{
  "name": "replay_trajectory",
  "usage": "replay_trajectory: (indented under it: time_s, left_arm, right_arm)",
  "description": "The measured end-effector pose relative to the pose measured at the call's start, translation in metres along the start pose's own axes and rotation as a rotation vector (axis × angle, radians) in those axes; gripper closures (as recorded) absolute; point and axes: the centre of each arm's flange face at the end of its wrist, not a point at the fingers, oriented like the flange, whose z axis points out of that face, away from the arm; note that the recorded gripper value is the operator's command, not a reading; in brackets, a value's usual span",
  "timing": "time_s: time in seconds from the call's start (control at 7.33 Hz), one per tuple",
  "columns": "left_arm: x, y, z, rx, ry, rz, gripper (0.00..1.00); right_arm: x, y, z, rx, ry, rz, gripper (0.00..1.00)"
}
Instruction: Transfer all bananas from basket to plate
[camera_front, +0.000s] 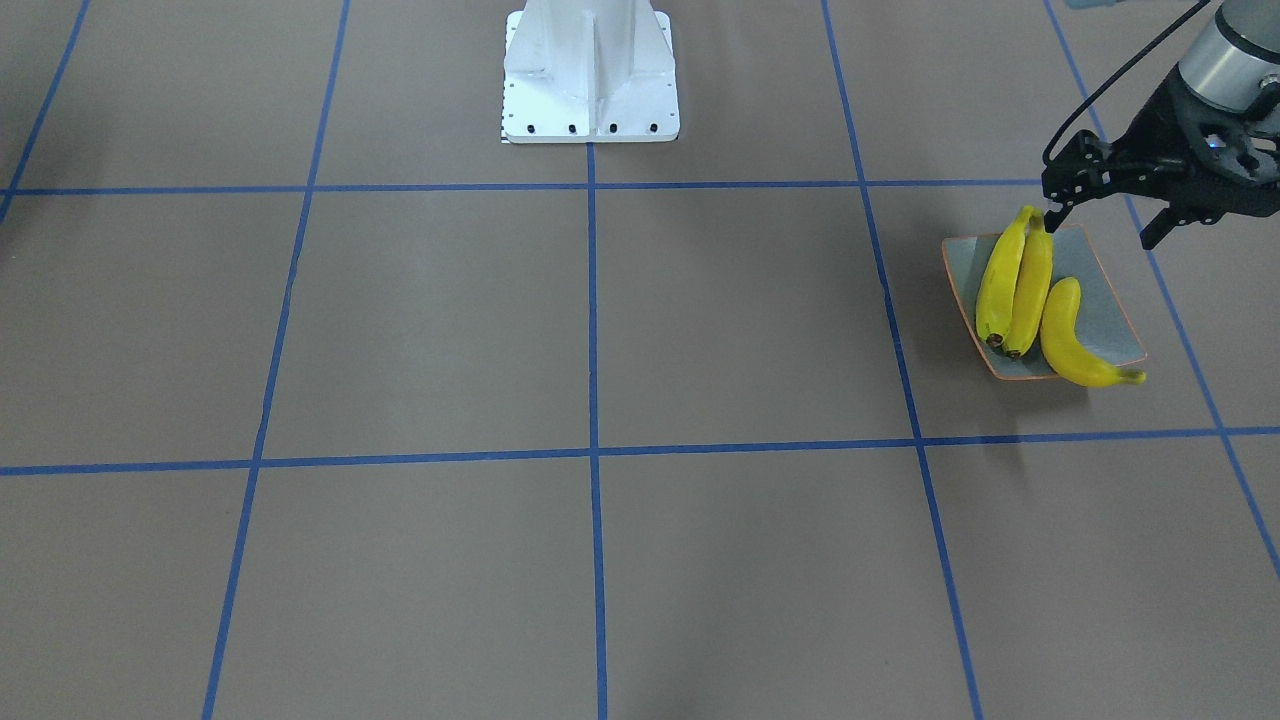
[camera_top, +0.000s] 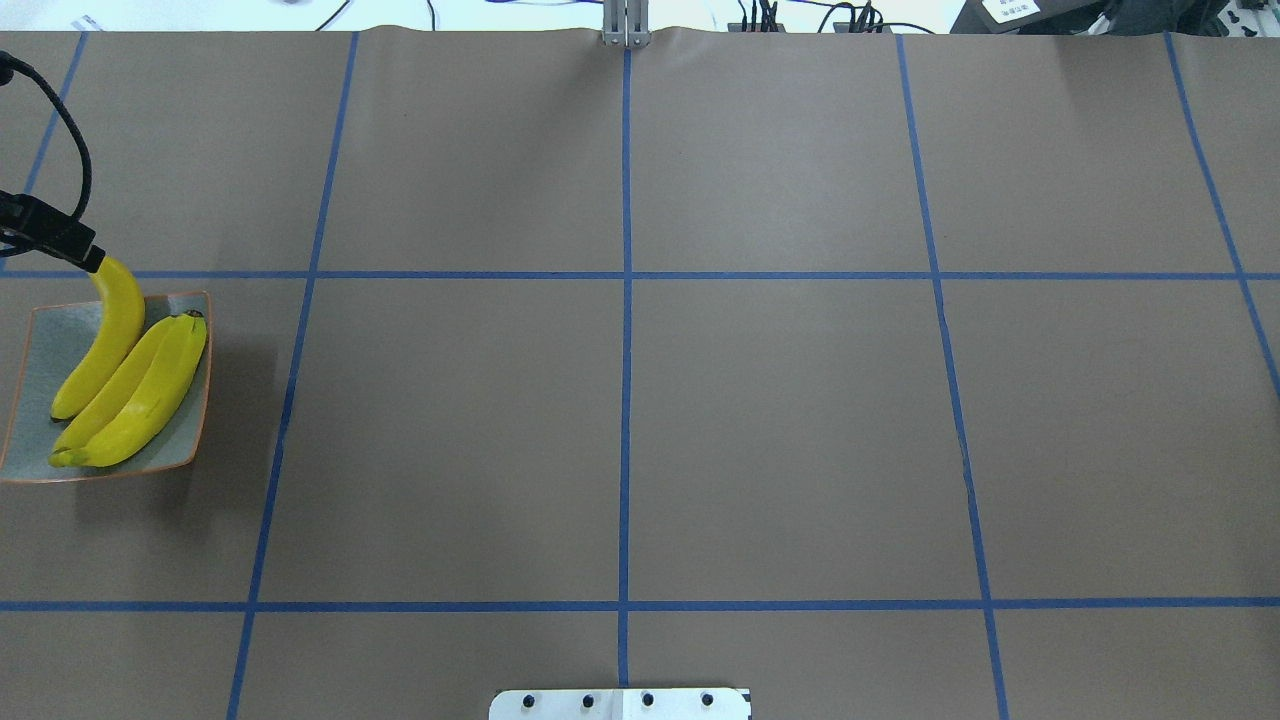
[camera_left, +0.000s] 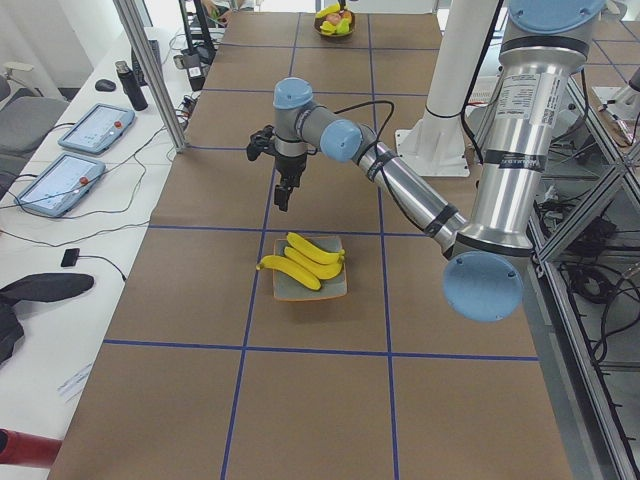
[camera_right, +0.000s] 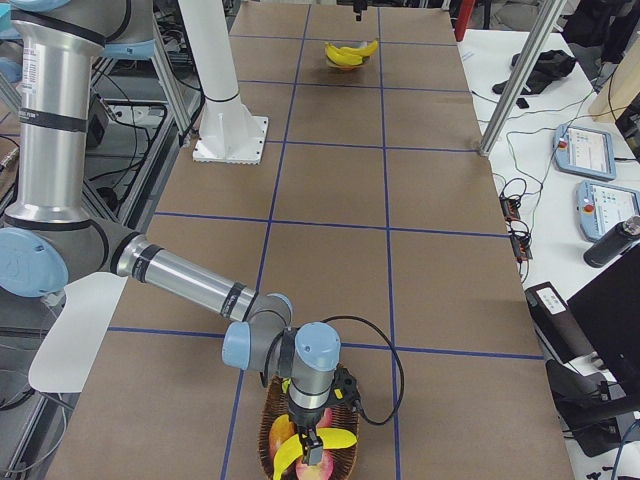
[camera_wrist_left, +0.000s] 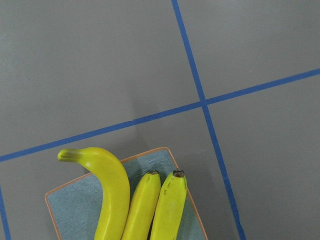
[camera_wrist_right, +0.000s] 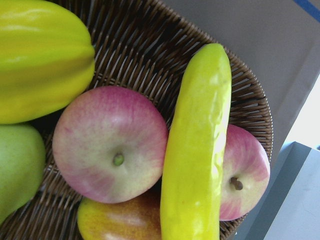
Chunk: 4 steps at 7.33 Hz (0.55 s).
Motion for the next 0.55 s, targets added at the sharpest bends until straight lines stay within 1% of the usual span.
replay_trajectory:
  time_s: [0.14, 0.27, 0.41, 0.55]
  left_arm:
    - [0.001, 0.0, -0.001, 0.003, 0.001, 0.002, 0.01]
    - [0.002, 0.0, -0.003, 0.006, 0.002, 0.003, 0.01]
    - [0.002, 0.0, -0.004, 0.008, 0.003, 0.004, 0.01]
    - [0.002, 0.001, -0.004, 0.009, 0.003, 0.005, 0.01]
  right_arm:
    - [0.002, -0.001, 0.003, -0.004, -0.005, 0.014, 0.03]
    - [0.002, 0.0, 0.007, -0.01, -0.015, 0.028, 0.06]
    - [0.003, 0.002, 0.012, -0.017, -0.025, 0.041, 0.14]
    - [0.003, 0.003, 0.016, -0.021, -0.031, 0.046, 0.36]
